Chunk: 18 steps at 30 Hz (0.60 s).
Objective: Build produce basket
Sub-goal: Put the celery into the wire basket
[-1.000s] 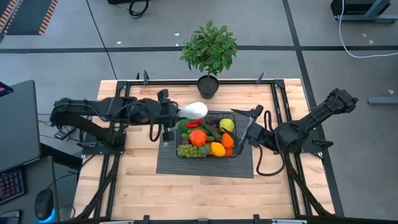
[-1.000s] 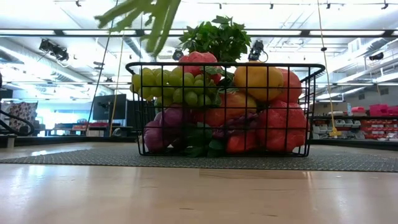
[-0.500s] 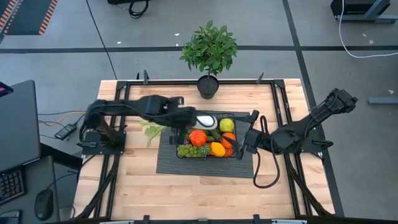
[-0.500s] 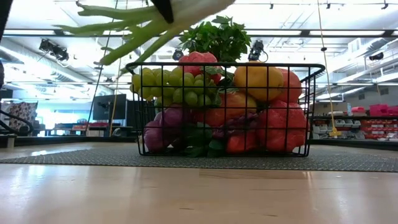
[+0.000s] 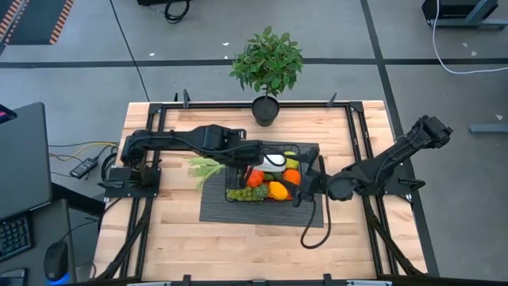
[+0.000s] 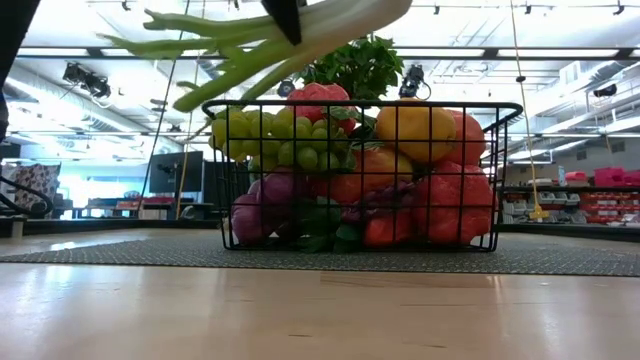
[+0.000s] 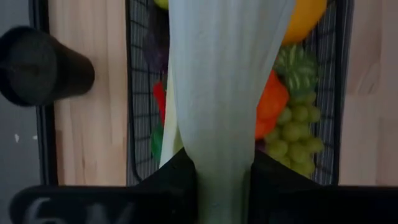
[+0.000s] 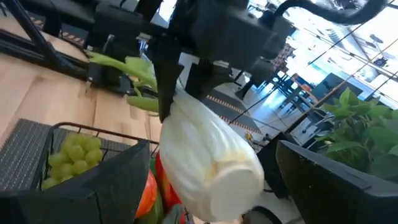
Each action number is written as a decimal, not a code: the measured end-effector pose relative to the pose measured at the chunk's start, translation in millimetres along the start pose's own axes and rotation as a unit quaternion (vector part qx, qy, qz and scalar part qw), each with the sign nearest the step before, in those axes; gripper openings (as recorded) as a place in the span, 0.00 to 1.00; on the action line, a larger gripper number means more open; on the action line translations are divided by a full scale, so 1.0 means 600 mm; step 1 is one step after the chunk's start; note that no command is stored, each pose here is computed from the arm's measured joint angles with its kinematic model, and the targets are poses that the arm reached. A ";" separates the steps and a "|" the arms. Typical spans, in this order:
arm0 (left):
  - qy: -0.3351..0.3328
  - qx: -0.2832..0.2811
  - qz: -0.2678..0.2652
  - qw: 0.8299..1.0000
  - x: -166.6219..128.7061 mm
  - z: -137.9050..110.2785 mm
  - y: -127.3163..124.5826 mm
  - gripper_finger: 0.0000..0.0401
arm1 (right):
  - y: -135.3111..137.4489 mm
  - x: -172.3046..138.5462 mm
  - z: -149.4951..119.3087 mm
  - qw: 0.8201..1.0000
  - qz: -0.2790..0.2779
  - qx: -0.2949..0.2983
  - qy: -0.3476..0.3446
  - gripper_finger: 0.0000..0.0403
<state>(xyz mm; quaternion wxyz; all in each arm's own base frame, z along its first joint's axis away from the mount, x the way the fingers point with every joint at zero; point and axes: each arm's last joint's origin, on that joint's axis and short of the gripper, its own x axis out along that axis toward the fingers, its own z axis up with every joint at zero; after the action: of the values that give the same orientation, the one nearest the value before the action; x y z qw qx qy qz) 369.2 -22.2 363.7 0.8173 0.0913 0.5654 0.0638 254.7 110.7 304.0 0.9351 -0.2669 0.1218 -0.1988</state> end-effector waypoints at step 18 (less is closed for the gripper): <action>0.017 -0.010 -0.024 1.000 0.088 0.032 -0.017 0.23 | 0.029 -0.062 0.004 0.998 -0.049 -0.041 0.023 0.87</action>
<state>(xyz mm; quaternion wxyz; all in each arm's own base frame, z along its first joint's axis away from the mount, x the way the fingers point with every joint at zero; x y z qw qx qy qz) 405.8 -22.8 319.8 0.8095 0.0683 0.5810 0.0511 227.6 141.7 300.9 0.9096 -0.3059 0.1378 -0.2452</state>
